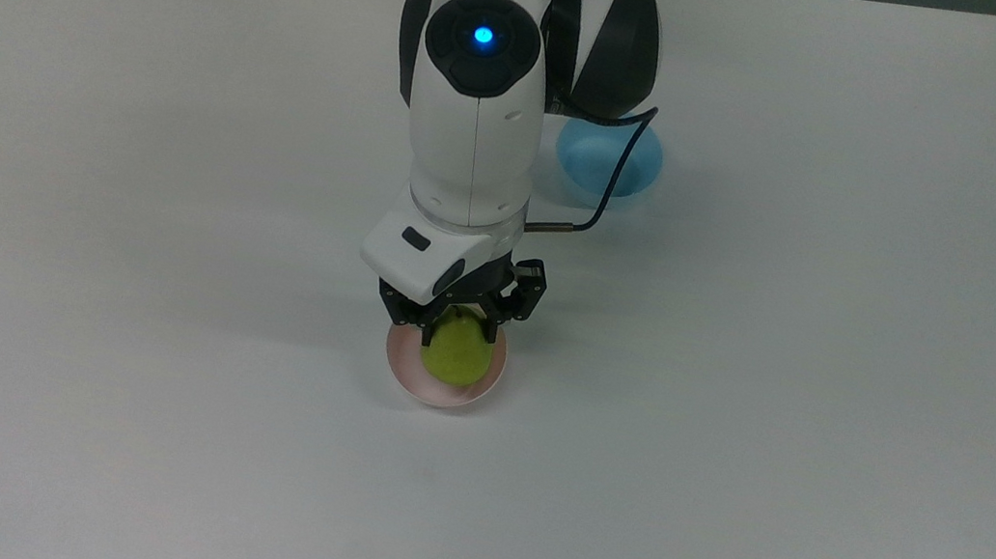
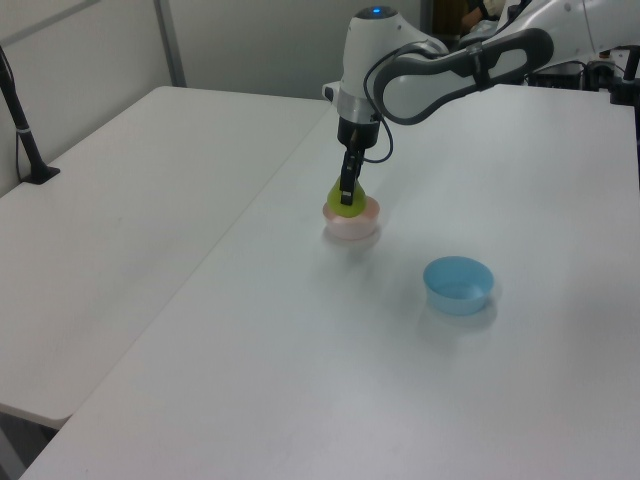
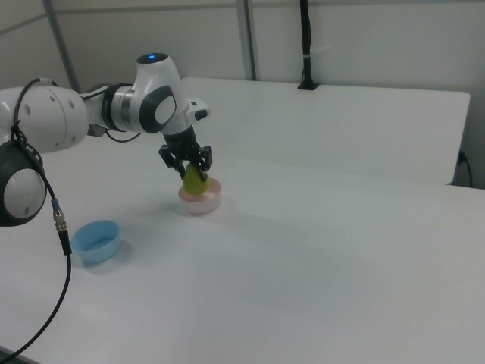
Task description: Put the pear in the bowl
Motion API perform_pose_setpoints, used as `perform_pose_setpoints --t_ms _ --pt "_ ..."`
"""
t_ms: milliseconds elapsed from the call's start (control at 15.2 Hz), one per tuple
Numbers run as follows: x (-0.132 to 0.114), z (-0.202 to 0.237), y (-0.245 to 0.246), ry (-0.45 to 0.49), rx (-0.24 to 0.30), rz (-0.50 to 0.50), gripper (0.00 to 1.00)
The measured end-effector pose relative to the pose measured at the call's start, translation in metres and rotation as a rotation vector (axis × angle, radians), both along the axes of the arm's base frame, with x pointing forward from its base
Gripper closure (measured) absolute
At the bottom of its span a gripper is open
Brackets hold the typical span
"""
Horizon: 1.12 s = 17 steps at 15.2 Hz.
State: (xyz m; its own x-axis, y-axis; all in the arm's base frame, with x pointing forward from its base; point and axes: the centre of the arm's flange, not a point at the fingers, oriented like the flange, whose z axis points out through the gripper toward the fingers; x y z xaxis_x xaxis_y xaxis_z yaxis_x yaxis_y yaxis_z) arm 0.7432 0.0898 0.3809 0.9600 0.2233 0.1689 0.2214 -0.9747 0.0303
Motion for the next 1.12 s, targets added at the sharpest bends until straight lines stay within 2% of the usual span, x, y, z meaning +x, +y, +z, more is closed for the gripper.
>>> perform_pose_setpoints --t_ms 461,593,725,856,1120 --pt "0.002 -0.02 -0.003 0.025 -0.008 -0.005 0.4" --pt "0.002 -0.02 -0.005 0.025 -0.01 -0.008 0.23" --pt "0.002 -0.017 -0.006 0.02 -0.011 -0.01 0.18" --pt "0.002 -0.01 -0.006 0.011 -0.009 -0.01 0.01" --pt "-0.011 0.047 -0.012 0.018 -0.005 -0.017 0.0"
